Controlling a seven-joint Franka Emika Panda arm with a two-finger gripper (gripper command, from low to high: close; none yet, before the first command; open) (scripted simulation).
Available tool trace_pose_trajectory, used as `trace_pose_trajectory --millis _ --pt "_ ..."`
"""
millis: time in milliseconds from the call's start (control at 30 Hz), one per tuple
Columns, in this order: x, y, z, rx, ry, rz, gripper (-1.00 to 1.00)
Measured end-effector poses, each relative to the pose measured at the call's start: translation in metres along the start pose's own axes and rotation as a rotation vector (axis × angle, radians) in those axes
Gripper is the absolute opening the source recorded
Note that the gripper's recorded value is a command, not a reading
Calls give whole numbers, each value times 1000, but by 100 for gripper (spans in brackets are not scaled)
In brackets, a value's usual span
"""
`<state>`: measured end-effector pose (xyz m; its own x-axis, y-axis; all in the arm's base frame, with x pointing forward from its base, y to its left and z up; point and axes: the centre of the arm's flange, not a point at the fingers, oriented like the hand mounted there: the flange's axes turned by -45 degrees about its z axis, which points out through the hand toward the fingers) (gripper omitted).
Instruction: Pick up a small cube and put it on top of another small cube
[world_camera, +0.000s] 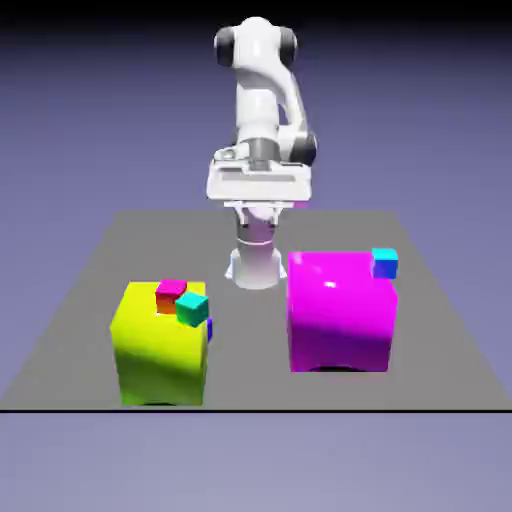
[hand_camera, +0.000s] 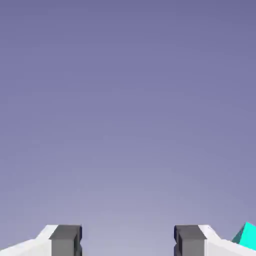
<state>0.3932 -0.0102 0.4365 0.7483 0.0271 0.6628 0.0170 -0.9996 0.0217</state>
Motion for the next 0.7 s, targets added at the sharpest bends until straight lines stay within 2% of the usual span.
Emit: trace_pose_trajectory --millis 133,267,367,600,700 --pt "-50 98 42 -54 -264 185 0" --pt "-117 185 52 -55 -469 362 0" --pt "-178 215 65 -42 -617 437 0" --pt "-217 128 130 -90 -781 329 0" --pt "-228 131 143 -95 -780 336 0"
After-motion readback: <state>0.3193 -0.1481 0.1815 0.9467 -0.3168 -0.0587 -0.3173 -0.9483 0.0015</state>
